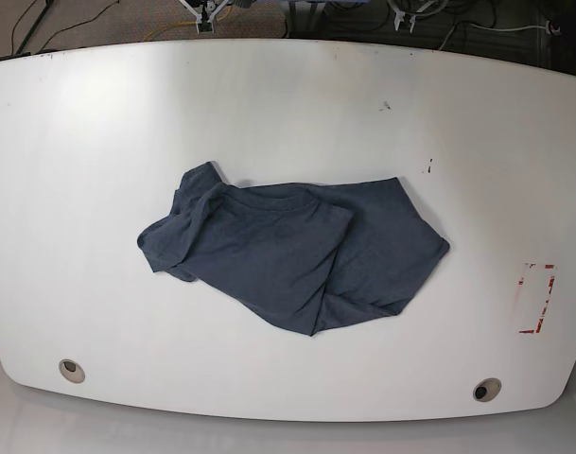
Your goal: Layout the t-shirt on the table in an organized manner, then fold the t-shirt properly
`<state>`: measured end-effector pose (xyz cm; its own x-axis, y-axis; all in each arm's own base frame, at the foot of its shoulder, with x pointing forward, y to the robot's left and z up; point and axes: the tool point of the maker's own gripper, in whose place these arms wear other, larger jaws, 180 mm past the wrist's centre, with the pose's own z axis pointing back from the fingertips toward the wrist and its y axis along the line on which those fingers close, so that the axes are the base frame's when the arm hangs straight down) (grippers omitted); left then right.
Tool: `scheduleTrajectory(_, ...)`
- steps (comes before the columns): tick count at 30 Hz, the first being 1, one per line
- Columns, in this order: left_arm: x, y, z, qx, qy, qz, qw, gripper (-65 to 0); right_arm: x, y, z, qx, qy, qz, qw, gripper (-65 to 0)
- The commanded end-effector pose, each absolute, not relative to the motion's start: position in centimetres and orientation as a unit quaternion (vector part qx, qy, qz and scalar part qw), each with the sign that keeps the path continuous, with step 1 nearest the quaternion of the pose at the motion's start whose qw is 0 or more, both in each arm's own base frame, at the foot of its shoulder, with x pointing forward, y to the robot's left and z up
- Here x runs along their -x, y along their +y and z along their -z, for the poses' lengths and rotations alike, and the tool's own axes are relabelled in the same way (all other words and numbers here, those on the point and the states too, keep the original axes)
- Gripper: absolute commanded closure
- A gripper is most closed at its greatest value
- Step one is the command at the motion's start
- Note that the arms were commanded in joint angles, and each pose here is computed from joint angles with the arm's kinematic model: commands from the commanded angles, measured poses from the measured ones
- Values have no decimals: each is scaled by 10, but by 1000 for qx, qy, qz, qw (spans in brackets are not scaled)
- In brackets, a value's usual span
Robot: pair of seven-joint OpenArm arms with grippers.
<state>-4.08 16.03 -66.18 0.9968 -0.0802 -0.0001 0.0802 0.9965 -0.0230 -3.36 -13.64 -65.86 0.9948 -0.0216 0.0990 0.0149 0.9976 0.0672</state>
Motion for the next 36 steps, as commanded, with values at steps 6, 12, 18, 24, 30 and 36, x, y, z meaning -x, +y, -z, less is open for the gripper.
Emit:
scheduleTrajectory(6,35,170,658,1,-30,47,998,-260,31,-140,655,-30,-69,9,997,-247)
scheduleTrajectory(12,27,172,652,-5,-59,54,997,-260,29,-139,647,-28,-96,4,995,-247)
scheduleTrajectory(18,31,175,647,-9,-70,57,996,-260,36,-136,639,-28,-111,3,993,-247)
scheduleTrajectory(24,32,180,638,-17,-90,65,994,-260,46,-138,629,-25,-120,1,992,-247)
scheduleTrajectory(30,35,184,622,-24,-113,75,990,-260,53,-140,616,-21,-136,-3,990,-247)
scheduleTrajectory(36,55,187,602,-29,-124,86,988,-260,62,-142,602,-18,-147,-8,989,-247)
